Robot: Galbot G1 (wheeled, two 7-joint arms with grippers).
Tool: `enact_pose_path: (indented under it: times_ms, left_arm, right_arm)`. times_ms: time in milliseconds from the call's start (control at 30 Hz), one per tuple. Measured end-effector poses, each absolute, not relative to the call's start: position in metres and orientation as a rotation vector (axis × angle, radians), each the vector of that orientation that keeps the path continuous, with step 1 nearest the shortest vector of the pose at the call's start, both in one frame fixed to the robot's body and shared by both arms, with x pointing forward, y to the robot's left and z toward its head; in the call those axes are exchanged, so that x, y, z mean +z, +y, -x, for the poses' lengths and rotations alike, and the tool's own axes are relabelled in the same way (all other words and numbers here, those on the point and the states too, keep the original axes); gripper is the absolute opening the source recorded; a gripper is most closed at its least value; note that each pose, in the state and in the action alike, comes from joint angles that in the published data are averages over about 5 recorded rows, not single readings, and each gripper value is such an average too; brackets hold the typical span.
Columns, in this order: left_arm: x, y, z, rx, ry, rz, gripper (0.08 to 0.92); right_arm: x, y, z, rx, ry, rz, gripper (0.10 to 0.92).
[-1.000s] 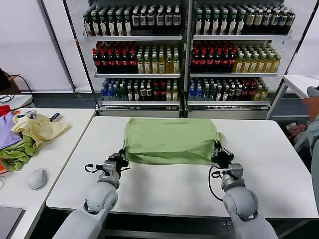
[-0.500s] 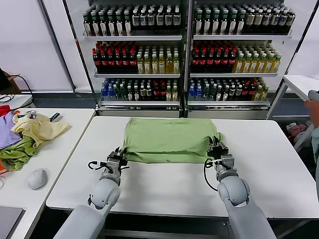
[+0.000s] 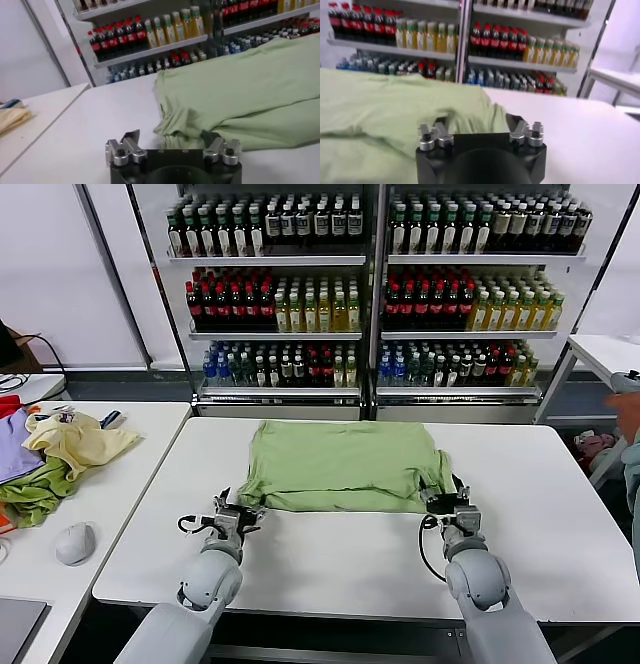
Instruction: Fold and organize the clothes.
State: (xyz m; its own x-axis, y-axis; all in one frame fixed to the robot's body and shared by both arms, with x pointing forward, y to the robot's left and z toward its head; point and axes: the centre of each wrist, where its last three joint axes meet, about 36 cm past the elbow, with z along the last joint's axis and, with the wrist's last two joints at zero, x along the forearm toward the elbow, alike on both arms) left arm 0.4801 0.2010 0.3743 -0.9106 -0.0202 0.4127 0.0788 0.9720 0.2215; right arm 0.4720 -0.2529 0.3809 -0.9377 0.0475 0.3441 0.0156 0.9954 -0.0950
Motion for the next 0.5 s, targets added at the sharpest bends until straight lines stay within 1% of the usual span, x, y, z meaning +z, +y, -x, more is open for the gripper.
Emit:
enact_pose_path:
  times_ms: [200, 233, 500]
  left_arm:
    - [0.3724, 0.1976, -0.4836, -0.295, -2.686, 0.049, 0.61]
    - [0.3722, 0.1976, -0.4839, -0.29, -2.682, 0.049, 0.584]
    - [0.3707, 0.2007, -0.4859, -0.268, -2.657, 0.046, 0.349]
  right_arm:
    - [0.3767, -0.2507, -0.471, 0.102, -2.755, 0.029, 0.593]
    - [0.3763, -0.2509, -0.4708, 0.1, -2.752, 0.028, 0.576]
    - [0.3728, -0.2524, -0.4669, 0.089, -2.737, 0.02, 0.325]
